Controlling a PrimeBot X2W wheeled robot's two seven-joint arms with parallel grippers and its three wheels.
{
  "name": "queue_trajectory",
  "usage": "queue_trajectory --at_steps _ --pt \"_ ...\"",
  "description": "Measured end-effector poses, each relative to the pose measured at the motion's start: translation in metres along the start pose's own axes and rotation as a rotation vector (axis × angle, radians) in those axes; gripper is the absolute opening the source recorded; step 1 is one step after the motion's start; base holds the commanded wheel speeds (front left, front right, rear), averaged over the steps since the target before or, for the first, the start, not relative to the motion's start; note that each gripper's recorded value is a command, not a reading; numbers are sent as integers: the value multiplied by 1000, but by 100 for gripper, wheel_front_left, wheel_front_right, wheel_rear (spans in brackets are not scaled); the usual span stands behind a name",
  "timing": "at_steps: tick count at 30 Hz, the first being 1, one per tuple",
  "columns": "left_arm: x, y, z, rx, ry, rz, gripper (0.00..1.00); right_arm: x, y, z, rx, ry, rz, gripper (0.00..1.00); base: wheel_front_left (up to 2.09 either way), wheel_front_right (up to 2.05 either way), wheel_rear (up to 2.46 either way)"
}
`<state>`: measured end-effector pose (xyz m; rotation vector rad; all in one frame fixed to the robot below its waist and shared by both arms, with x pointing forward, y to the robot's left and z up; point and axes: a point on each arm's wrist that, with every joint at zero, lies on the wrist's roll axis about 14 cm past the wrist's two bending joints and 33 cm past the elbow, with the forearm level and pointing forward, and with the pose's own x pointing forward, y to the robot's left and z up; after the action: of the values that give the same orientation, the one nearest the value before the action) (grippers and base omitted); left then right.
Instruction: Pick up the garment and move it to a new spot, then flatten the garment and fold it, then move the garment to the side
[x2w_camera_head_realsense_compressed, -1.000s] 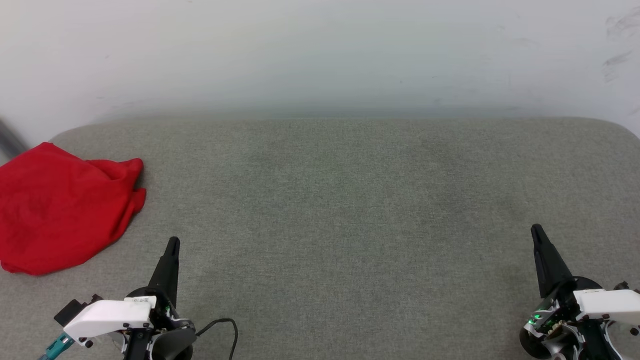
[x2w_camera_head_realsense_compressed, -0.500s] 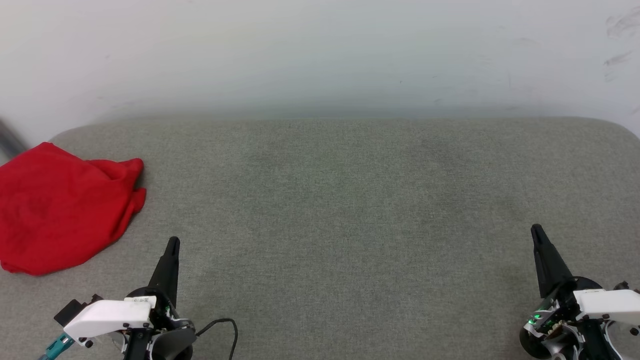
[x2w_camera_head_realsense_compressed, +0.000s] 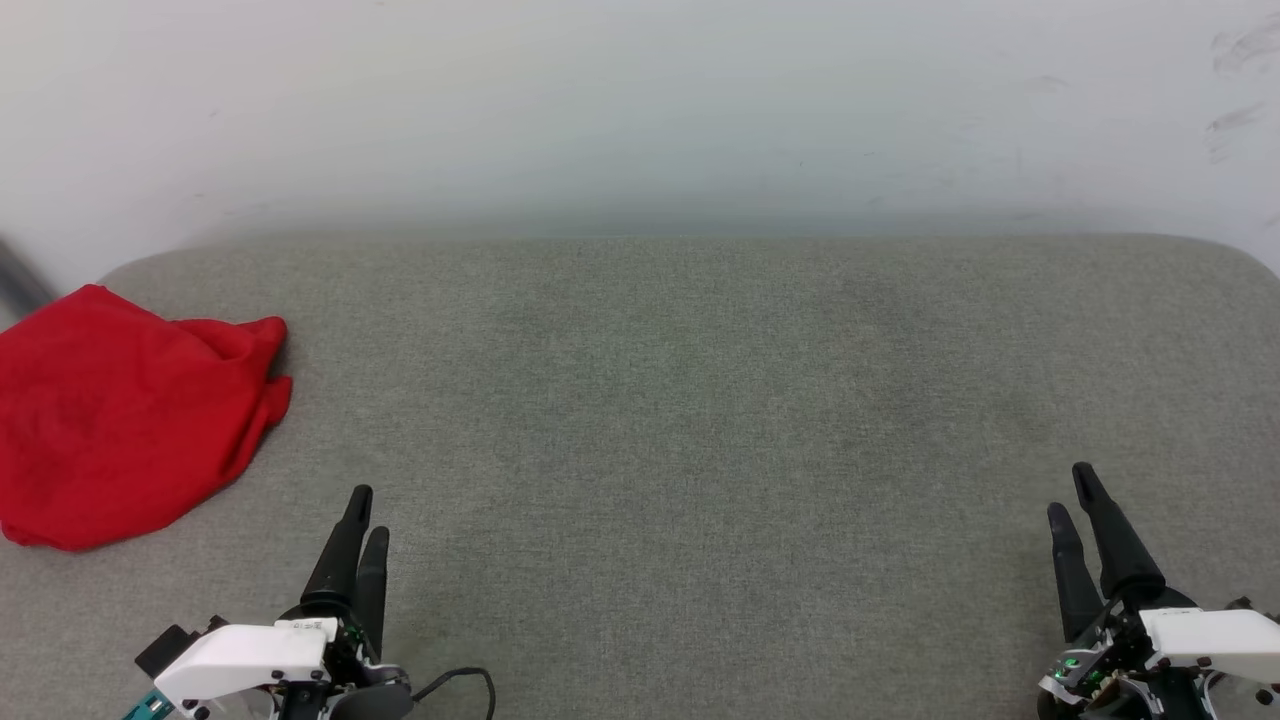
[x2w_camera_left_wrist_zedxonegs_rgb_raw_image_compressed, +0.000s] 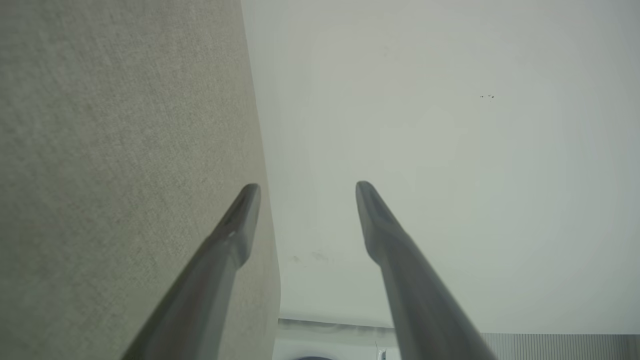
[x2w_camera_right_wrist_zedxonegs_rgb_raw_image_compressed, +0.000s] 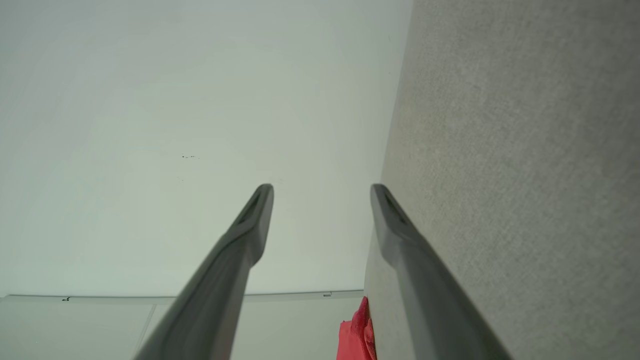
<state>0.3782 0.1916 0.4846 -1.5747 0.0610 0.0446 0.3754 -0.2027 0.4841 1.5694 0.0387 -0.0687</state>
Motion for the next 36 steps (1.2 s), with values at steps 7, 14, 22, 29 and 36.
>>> queue_trajectory --at_steps 7,14,22,29,36 --pt "2 -9 -10 24 12 -27 100 -1 6 1 -15 -20 20 100 0 0 0" --pt "3 -19 -12 104 0 -58 100 -2 14 1 -55 -35 45 100 0 0 0" --pt "3 -27 -13 246 -12 -80 100 -2 19 2 -196 -44 56 100 0 0 0" --pt "3 -30 -13 414 -24 -94 100 -4 22 2 -350 -53 65 100 0 0 0" --pt "2 -33 -14 594 -29 -107 100 -5 26 1 -527 -58 79 100 0 0 0"
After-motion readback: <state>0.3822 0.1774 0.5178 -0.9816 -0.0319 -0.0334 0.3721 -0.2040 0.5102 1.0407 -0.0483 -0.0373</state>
